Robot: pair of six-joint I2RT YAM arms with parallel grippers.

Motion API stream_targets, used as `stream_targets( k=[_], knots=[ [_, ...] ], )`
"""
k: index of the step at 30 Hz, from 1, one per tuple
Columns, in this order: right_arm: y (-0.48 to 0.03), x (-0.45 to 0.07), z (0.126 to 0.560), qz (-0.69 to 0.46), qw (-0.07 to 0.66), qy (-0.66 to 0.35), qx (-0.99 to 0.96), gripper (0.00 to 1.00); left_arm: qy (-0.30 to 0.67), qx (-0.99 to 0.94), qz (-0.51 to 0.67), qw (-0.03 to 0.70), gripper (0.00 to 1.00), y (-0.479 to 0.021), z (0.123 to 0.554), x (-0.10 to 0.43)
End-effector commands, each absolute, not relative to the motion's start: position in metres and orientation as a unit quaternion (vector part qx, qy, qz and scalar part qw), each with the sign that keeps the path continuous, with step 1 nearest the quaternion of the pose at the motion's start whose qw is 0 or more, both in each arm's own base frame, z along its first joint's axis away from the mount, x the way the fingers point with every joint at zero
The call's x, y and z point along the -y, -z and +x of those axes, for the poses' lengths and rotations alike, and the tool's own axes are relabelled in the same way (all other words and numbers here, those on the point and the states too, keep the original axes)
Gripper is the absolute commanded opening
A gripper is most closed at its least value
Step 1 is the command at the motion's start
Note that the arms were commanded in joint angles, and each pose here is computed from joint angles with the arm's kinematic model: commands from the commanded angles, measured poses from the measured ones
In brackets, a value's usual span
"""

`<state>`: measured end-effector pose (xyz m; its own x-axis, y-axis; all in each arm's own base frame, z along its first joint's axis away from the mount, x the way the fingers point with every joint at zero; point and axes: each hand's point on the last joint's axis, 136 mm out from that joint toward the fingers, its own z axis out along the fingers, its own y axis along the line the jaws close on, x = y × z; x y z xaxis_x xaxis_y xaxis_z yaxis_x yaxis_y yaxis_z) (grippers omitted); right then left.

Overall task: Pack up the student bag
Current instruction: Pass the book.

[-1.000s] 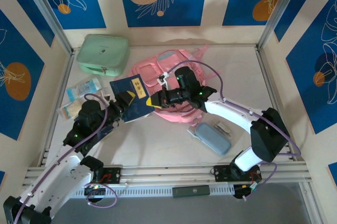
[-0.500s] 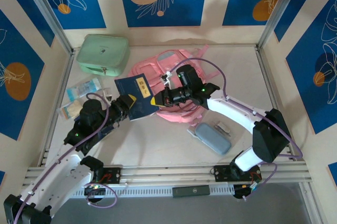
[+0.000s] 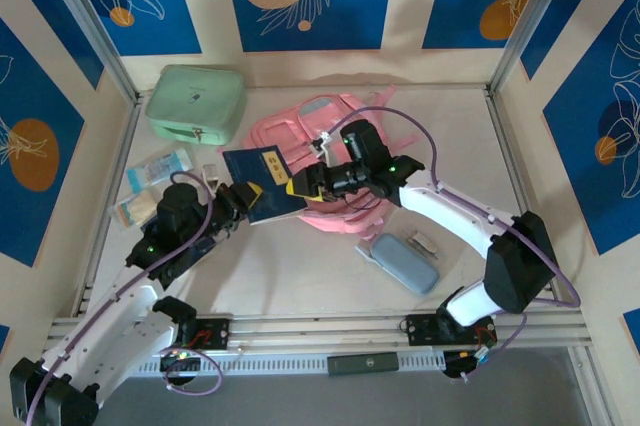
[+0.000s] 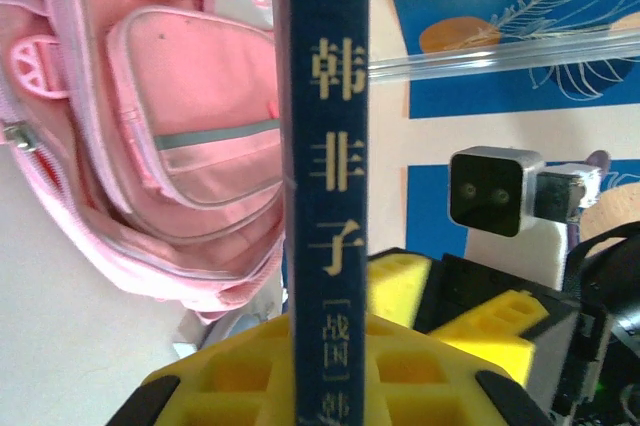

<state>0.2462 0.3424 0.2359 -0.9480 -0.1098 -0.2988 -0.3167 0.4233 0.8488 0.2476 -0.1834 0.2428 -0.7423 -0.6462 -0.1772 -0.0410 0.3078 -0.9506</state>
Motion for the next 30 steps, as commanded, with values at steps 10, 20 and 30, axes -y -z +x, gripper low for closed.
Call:
stream_targets(
  k=[10,20,30],
  knots=[
    [-0.274,-0.339,0.239,-0.103,0.010,-0.628,-0.772,0.99,0.628,-0.693,-0.125,0.331,0.00,-0.333,0.253,0.214],
    [-0.275,-0.332,0.246,-0.082,0.017,-0.636,-0.767,0.40,0.576,-0.737,-0.126,0.331,0.00,-0.304,0.263,0.215],
    [-0.267,-0.307,0.262,-0.056,0.048,-0.615,-0.785,0.00,0.525,-0.779,-0.111,0.324,0.33,-0.275,0.265,0.215]
  ],
)
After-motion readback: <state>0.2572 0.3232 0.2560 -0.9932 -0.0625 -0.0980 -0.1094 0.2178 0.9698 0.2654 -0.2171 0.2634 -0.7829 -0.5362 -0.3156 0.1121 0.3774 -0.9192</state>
